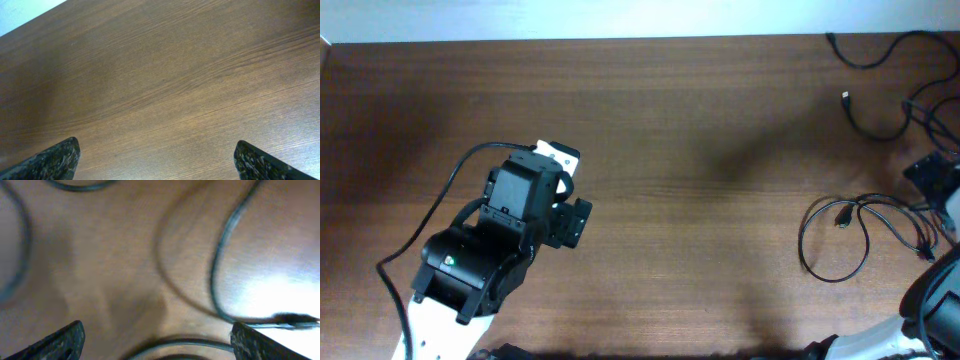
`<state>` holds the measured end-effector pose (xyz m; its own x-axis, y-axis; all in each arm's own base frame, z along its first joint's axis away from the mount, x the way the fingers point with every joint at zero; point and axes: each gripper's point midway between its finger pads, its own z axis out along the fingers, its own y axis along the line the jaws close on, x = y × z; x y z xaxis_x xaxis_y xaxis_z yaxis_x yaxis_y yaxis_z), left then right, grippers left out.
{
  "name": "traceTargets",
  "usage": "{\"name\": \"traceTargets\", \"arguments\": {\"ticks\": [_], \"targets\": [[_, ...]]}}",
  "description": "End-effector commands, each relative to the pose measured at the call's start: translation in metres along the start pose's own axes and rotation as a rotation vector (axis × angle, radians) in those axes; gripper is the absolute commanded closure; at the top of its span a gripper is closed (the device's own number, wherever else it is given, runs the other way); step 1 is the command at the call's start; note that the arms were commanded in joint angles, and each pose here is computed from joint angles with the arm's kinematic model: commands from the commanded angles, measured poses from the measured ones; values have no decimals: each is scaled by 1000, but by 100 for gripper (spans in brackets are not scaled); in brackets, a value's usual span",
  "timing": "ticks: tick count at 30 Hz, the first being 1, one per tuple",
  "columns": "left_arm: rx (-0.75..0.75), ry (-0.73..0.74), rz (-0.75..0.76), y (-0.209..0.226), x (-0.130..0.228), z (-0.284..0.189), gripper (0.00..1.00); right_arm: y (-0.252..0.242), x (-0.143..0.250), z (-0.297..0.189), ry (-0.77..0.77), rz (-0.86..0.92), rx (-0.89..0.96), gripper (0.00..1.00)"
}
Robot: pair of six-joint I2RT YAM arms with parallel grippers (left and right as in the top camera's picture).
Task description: Untangle cables
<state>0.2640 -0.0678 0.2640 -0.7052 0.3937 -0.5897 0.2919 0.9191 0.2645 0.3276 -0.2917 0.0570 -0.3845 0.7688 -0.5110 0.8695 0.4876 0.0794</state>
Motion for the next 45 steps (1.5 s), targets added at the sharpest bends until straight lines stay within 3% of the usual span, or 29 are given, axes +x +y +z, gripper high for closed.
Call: {"name": "traceTargets", "arguments": {"ticks": [1, 10, 14, 15, 16, 17, 36, 42, 43, 45], "targets": [[9, -5, -14, -1, -1, -1, 1, -26, -8, 3, 1, 67, 14, 7], [9, -5, -14, -1, -1, -1, 1, 28, 7, -2, 21, -19, -104, 11], [12, -5, -14, -1, -1, -1, 1, 31, 16, 5, 31, -51, -61, 14], [15, -5, -14, -2, -1, -1, 1, 29, 20, 10, 40, -52, -47, 24], [17, -5, -14, -2, -1, -1, 1, 24, 23, 15, 50, -53, -29, 88], [17, -5, -14, -2, -1, -1, 1, 22, 26, 20, 59, -52, -18, 96], [20, -8, -19, -3, -2, -1, 1, -20, 111, 35, 302, 71, 148, 96], [46, -6, -18, -7, -1, -1, 1, -13, 101, 39, 264, 59, 110, 96], [46, -6, -18, -7, -1, -1, 1, -8, 95, 40, 241, 17, 86, 94], [46, -7, -17, -7, -2, -1, 1, 4, 77, 38, 174, -25, 40, 67]]}}
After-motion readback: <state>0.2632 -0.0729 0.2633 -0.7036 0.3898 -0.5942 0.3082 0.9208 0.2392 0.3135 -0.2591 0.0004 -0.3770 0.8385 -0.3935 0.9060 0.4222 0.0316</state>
